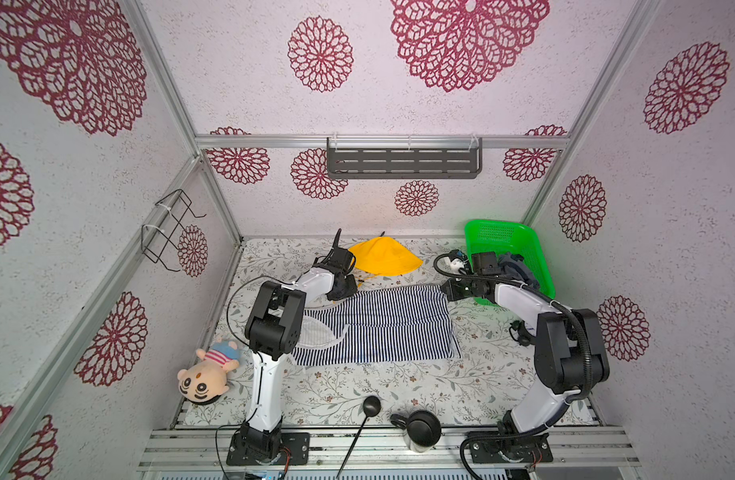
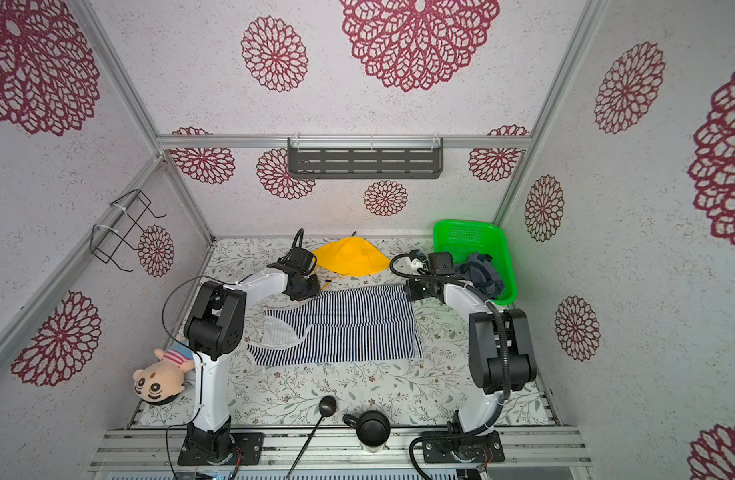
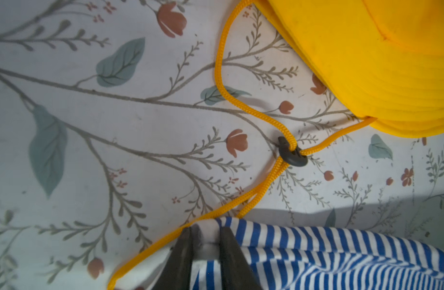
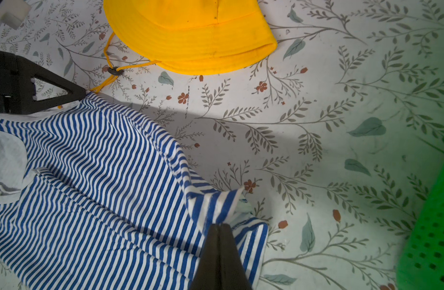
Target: Fold and stack the tank tops
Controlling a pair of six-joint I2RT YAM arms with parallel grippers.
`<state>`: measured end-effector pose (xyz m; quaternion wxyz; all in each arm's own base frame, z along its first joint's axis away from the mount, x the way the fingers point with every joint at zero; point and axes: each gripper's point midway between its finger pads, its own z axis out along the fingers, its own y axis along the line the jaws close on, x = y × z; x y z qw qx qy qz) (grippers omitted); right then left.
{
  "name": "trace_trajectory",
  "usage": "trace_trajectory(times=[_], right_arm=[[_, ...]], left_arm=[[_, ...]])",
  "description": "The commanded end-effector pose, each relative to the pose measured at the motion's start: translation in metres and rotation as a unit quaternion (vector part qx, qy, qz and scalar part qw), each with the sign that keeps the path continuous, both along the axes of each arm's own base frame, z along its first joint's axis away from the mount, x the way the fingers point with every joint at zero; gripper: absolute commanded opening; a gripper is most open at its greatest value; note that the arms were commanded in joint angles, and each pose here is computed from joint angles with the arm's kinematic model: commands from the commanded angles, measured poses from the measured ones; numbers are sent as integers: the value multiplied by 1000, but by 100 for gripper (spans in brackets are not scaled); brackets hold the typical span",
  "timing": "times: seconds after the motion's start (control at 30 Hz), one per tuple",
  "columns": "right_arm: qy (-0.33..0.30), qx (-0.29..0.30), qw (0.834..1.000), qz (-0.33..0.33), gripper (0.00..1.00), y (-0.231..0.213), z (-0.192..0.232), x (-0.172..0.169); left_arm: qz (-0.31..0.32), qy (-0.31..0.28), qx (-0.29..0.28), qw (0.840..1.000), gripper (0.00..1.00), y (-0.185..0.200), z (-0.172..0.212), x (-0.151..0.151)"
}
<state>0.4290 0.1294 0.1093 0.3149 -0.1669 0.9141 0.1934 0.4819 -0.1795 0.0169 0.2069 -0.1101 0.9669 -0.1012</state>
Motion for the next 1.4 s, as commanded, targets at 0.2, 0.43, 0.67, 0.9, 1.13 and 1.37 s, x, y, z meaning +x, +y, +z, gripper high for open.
trace_trajectory(times=[0.2,0.43,0.67,0.9,1.13,1.37], right_arm=[[-18,1,1000,-6,0,1,14,12],[-36,2,999,-3,0,2,27,13],[-33,-13,999,4,0,-4,24,-6],[-34,-34,999,-10,0,-15,20,-20],[-31,-42,998,-32,0,-26,14,-37],[-8,-41,998,-52,0,-32,-3,-61]], left_arm=[[2,-25,4,1000,0,2,13,12],[-1,-66,-14,998,0,-5,44,16],[-8,-86,-11,996,0,-9,67,-6],[1,-101,-7,995,0,-7,80,-41],[6,-93,11,996,0,-9,63,-75],[16,-86,25,996,0,-4,53,-96]])
